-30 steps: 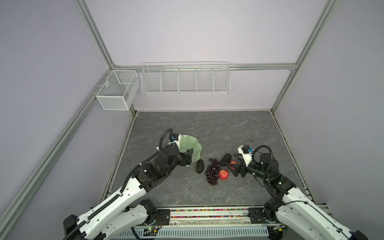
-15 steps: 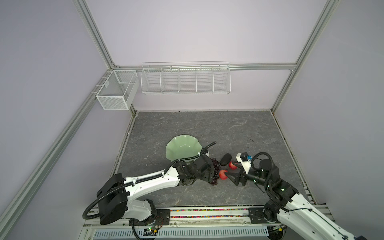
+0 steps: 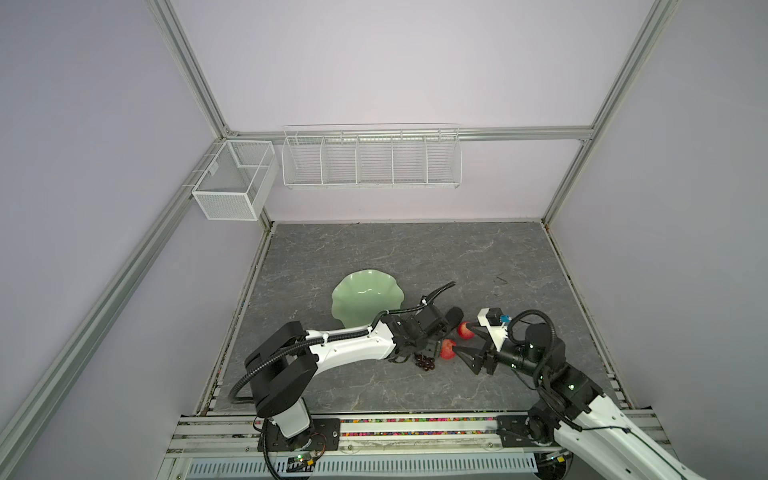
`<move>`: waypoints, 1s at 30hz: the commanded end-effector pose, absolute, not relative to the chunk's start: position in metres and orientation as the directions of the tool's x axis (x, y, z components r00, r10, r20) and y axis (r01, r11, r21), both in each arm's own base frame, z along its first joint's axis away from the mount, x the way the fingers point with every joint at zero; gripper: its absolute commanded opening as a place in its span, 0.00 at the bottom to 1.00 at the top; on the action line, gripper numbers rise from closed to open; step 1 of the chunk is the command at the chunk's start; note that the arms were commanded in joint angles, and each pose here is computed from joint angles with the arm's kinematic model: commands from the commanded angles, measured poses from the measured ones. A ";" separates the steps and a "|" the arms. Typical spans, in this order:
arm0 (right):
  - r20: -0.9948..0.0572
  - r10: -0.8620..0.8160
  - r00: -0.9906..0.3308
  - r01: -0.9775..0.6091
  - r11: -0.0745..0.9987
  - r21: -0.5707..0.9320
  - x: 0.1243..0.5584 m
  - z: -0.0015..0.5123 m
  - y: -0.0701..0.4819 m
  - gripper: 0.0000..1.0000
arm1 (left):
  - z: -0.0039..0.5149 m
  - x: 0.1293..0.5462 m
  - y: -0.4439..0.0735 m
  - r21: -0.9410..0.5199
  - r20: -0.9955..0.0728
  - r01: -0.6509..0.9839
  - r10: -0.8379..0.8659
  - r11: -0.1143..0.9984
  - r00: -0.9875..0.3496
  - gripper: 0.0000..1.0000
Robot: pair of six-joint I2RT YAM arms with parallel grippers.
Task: Place and organize the fake fruits in the fruit bowl
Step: 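Grasp the purple grapes with the left gripper while the right gripper nears the apples, then carry the grapes into the green bowl and open the left gripper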
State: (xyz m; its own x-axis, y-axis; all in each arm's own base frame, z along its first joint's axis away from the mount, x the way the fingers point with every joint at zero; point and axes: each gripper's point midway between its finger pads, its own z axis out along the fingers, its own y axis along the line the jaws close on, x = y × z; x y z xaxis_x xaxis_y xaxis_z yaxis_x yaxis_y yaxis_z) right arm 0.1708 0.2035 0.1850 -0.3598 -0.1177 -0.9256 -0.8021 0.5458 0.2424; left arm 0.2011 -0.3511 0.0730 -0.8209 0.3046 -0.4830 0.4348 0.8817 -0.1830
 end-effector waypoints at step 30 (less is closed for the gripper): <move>-0.917 -0.123 -0.378 -0.779 0.578 0.243 0.174 0.173 0.199 0.88 | 0.048 0.222 -0.364 -0.151 -0.482 0.403 0.289 0.903 -0.827 0.49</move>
State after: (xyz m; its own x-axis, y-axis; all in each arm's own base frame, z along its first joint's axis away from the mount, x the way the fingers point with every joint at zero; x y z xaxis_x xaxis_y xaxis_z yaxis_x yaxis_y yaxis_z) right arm 0.1732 0.2015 0.1844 -0.3608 -0.1135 -0.9257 -0.7918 0.5617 0.2398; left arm 0.2132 -0.3612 0.0302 -0.8422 0.3222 -0.4324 0.4103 0.9032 -0.1261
